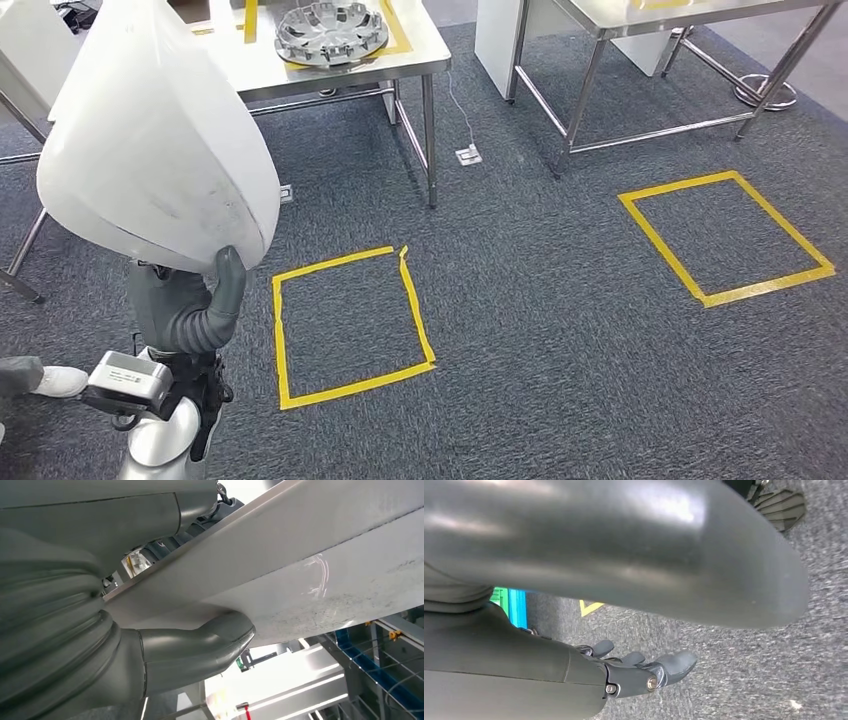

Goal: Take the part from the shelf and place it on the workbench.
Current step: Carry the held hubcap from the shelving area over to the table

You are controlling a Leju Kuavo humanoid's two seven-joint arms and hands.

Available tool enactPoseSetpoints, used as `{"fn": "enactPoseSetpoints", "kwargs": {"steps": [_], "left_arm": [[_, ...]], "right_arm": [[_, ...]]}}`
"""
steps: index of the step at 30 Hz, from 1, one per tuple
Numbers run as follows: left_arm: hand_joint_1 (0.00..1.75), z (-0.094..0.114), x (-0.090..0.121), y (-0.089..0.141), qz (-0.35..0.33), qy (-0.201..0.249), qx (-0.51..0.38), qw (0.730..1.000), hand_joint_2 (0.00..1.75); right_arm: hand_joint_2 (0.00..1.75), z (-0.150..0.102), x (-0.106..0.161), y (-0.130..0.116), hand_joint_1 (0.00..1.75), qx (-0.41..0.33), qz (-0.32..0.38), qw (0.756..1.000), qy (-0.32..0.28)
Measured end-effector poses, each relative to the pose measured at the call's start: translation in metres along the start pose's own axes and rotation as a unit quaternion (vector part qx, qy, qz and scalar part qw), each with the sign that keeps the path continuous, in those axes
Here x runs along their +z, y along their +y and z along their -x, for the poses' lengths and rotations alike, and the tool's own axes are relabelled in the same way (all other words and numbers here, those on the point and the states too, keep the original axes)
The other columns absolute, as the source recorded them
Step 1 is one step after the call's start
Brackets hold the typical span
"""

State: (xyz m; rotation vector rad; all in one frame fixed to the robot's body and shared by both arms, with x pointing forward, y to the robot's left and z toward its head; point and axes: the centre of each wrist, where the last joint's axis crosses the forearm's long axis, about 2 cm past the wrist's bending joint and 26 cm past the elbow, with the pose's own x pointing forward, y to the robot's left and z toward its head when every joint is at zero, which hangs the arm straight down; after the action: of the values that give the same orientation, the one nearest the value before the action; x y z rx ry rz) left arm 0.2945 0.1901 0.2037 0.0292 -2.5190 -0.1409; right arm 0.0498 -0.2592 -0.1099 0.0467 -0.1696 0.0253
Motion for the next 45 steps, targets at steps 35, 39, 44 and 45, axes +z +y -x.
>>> {"fn": "enactPoseSetpoints", "kwargs": {"steps": [35, 39, 44, 45], "left_arm": [[1.75, -0.01, -0.002, -0.001, 0.024, -0.016, -0.006, 1.0, 1.75], [1.75, -0.012, -0.004, -0.001, 0.023, -0.02, -0.004, 1.0, 1.75], [1.75, -0.012, -0.002, -0.002, 0.022, -0.018, -0.003, 1.0, 1.75], [1.75, -0.012, -0.002, -0.002, 0.022, -0.018, -0.003, 1.0, 1.75]], "right_arm": [[0.0, 0.001, 0.0, 0.002, 0.0, 0.031, -0.01, 0.999, -0.012], [0.0, 0.0, 0.0, 0.002, 0.0, 0.033, -0.01, 0.999, -0.013], [0.0, 0.001, 0.0, 0.003, 0.0, 0.034, -0.011, 0.999, -0.011], [0.0, 0.002, 0.0, 0.003, 0.0, 0.034, -0.011, 0.999, -0.011]]}}
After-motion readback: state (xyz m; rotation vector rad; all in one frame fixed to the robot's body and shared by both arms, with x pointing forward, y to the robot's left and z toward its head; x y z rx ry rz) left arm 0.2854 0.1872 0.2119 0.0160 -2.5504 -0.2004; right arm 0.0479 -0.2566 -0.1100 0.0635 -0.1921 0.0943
